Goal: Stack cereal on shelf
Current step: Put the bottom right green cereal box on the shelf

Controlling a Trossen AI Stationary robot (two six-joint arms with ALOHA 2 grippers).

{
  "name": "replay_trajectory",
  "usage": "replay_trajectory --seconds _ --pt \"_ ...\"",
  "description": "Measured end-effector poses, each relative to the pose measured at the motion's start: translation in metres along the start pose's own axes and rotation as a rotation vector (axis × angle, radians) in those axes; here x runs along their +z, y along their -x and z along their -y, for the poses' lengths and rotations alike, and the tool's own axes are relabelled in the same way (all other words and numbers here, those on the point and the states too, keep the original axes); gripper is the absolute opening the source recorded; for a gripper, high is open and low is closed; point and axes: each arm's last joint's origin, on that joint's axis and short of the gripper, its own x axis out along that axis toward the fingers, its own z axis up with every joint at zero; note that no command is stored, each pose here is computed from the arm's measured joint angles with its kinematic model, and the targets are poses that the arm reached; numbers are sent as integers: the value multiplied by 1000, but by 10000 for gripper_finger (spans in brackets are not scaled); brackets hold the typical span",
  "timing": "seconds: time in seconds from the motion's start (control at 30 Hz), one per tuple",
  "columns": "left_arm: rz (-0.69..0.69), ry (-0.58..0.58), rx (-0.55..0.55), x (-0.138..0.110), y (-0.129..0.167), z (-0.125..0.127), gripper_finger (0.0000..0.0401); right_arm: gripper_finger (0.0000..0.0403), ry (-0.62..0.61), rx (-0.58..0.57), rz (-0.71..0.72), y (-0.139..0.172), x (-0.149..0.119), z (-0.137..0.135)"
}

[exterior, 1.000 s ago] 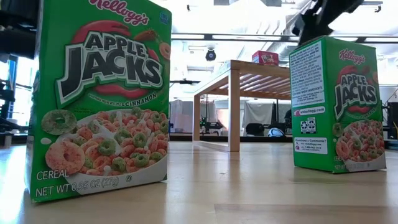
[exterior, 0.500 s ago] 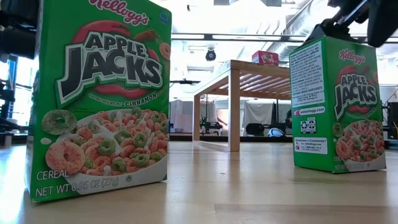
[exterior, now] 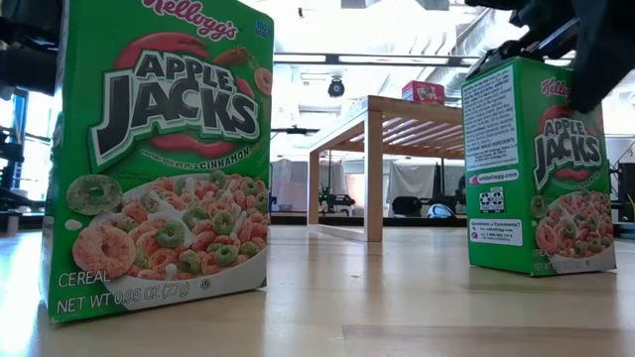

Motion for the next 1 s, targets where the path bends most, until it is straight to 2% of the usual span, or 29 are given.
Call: replay_trajectory --seconds 0.17,0.27,0.4,0.57,0.67,0.8,1.0 --pt "0 -6 0 0 0 0 1 158 -17 46 15 0 3 0" --pt "-1 -6 0 0 0 0 1 130 -18 69 43 3 6 -1" --pt "-1 -7 -4 0 0 0 1 127 13 65 79 20 25 1" --pt "-5 -7 -21 0 0 1 1 134 127 -6 138 70 64 13" --pt "-5 -7 -23 0 0 1 1 134 208 -99 171 108 84 31" --pt "-12 -7 -54 0 0 2 1 134 283 -229 194 156 100 67" --pt "-19 -13 -92 -1 0 3 1 133 284 -375 145 198 95 139"
